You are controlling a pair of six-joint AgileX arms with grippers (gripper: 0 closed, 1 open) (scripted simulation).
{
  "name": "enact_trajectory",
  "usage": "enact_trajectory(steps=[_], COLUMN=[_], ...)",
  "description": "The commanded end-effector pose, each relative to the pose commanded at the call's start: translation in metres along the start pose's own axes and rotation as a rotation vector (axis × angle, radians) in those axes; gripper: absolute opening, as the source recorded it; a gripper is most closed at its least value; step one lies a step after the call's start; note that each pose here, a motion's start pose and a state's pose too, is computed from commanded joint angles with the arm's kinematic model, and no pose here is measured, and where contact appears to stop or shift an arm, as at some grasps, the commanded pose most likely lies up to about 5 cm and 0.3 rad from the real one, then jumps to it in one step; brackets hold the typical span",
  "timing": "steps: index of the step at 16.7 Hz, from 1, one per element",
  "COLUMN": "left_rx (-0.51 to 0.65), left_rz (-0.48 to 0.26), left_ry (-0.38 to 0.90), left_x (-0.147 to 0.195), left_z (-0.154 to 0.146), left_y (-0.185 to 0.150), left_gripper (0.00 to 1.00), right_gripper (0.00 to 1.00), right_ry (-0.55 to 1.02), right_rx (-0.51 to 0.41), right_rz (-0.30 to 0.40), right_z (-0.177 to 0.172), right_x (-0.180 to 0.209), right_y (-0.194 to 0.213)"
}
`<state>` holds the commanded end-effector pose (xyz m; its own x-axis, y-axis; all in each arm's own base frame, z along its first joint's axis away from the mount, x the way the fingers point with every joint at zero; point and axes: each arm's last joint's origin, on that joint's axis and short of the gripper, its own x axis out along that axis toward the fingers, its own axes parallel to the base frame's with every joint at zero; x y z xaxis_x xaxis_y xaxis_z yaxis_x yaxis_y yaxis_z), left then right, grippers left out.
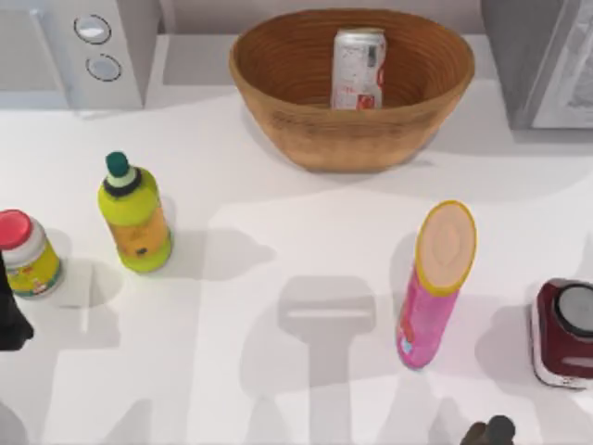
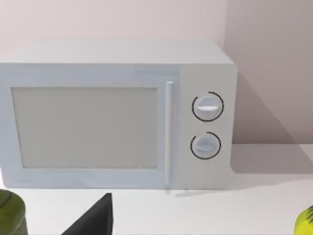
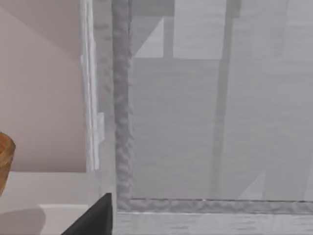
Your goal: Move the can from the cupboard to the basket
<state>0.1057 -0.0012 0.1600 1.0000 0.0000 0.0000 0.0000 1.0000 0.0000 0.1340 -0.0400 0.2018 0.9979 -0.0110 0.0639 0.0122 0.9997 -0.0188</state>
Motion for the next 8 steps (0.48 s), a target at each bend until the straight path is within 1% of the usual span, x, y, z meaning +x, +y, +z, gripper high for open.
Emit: enact_trajectory(steps=[4,8], left_rx=[0.0,0.0], left_rz=[0.0,0.0], left_ry=[0.0,0.0], left_x=[0.0,0.0], left_z=[0.0,0.0], left_y=[0.0,0.0], left_gripper=[1.0,1.0], right_gripper=[1.0,1.0], right_ry=[0.037,0.069], right_rx=[0.005,0.027], right_rz=[-0.001,0.004], right_z=[-0.002,-0.022], right_x=[0.026,0.033], right_y=[-0.05,-0.107])
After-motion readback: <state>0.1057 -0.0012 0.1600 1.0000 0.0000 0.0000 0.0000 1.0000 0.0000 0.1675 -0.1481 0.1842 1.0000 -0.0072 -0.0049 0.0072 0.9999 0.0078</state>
